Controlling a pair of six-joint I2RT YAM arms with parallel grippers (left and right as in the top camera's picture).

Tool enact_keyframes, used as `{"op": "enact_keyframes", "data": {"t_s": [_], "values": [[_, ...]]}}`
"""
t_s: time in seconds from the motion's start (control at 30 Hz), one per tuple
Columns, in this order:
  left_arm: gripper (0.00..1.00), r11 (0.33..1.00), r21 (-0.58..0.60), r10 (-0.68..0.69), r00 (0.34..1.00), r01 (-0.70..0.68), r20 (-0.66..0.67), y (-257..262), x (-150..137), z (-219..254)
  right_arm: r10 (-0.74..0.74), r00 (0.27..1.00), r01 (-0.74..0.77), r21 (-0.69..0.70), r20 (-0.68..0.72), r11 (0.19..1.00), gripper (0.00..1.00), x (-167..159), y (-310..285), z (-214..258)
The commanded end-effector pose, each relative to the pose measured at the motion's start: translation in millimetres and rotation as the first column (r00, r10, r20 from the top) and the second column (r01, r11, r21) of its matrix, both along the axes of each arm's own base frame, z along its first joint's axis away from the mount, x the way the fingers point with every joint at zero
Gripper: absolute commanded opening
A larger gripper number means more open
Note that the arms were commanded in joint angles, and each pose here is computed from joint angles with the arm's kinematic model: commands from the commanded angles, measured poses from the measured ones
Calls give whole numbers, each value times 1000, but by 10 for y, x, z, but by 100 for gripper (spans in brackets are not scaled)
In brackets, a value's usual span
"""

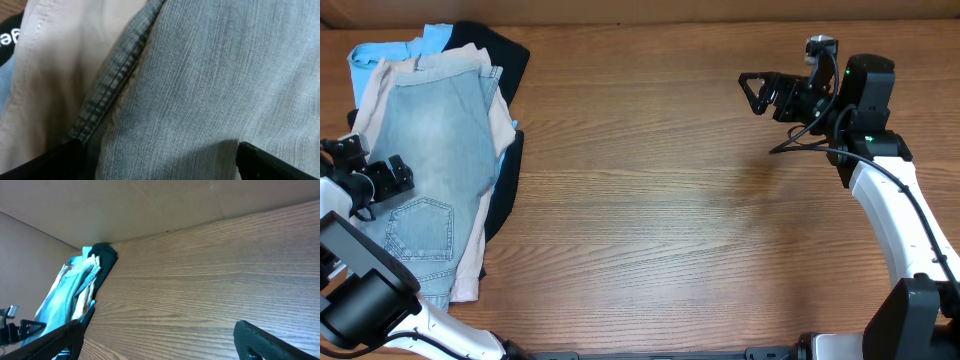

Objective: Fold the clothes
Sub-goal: 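Reach the left gripper to the denim shorts on top of the stack, then grasp the denim shorts with the left gripper and drag them right onto the table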

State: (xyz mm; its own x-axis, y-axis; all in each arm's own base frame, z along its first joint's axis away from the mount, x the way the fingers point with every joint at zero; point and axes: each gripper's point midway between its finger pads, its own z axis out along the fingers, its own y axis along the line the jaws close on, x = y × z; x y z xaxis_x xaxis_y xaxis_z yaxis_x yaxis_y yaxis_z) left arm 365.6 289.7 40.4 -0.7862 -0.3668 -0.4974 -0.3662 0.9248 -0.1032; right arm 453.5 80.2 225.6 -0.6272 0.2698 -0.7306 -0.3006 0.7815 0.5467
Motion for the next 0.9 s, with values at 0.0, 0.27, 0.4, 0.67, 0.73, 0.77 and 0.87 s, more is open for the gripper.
{"op": "enact_keyframes", "data": {"t_s": [0.0, 0.27, 0.4, 0.67, 0.73, 0.77, 0.87], "values": [[99, 999, 29, -33, 999, 33, 12, 71, 17, 8, 0, 1000, 0, -3, 26, 1000, 98, 32, 13, 105], [69, 998, -53, 14, 1000, -16, -24, -94, -31, 24, -2, 999, 2, -1, 49, 1000, 91, 58, 12, 155], [36, 993, -111, 26, 997, -34, -74, -228, -122, -30, -2, 998, 2, -2, 57, 1000, 83, 65, 11, 167], [4, 946, -317, 51, 998, -64, -48, -613, 111, 423, -76, 996, 74, 33, 54, 997, 63, 112, -241, 432], [4, 942, -335, -14, 1000, 13, 1, -835, 307, 739, -112, 993, 111, 34, 34, 993, 58, 98, -405, 546], [4, 942, -331, -54, 998, 60, 26, -977, 414, 898, -132, 991, 131, 34, 23, 991, 56, 88, -495, 601], [4, 934, -279, -204, 974, 224, 101, -1547, 756, 1335, -201, 980, 201, 25, 1, 979, 54, 51, -784, 766]]}}
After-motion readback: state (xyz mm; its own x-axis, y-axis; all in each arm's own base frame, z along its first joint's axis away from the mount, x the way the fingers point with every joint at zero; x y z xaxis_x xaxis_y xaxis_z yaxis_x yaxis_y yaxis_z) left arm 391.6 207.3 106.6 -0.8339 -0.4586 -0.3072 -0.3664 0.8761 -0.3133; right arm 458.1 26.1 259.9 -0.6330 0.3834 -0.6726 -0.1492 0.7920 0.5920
